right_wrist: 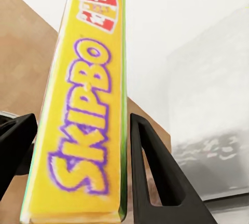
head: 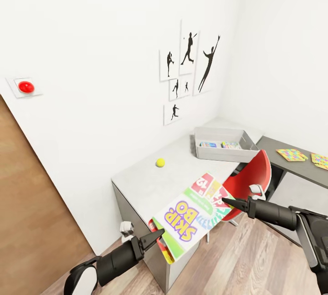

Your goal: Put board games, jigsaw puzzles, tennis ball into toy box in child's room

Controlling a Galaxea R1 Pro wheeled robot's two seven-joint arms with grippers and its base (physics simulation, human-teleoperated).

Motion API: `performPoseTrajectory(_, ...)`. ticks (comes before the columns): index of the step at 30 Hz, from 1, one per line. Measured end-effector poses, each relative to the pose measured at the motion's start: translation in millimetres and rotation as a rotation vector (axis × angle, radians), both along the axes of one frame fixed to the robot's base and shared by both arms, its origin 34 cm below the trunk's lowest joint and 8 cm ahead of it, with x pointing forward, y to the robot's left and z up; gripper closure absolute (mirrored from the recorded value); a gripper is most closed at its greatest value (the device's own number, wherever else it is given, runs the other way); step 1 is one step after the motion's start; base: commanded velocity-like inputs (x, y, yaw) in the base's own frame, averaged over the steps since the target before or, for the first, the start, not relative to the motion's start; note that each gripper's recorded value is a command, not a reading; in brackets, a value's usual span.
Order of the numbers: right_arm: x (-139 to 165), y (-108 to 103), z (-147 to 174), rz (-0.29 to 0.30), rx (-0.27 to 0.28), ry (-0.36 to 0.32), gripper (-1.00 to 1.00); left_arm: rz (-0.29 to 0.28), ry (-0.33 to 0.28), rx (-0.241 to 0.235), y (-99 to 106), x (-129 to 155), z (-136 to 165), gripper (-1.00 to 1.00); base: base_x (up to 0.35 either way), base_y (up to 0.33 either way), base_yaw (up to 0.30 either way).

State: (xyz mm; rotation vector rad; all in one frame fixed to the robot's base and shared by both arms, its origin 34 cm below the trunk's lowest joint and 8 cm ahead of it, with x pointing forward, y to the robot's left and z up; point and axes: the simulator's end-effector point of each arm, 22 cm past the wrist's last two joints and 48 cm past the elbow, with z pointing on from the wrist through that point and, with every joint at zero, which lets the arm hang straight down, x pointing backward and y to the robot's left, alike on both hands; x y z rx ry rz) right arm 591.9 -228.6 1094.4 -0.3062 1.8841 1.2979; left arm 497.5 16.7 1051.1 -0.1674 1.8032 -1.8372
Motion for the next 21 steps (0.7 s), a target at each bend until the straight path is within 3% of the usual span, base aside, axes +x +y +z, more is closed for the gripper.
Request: performPoseTrajectory(21,-0.4,3.3,-0.3,0.002,0.007,0.0,1.0,-0.001,-0.001,-0.002,-0.7,0.0,0.6,-1.0,0.0,0.0,0.0)
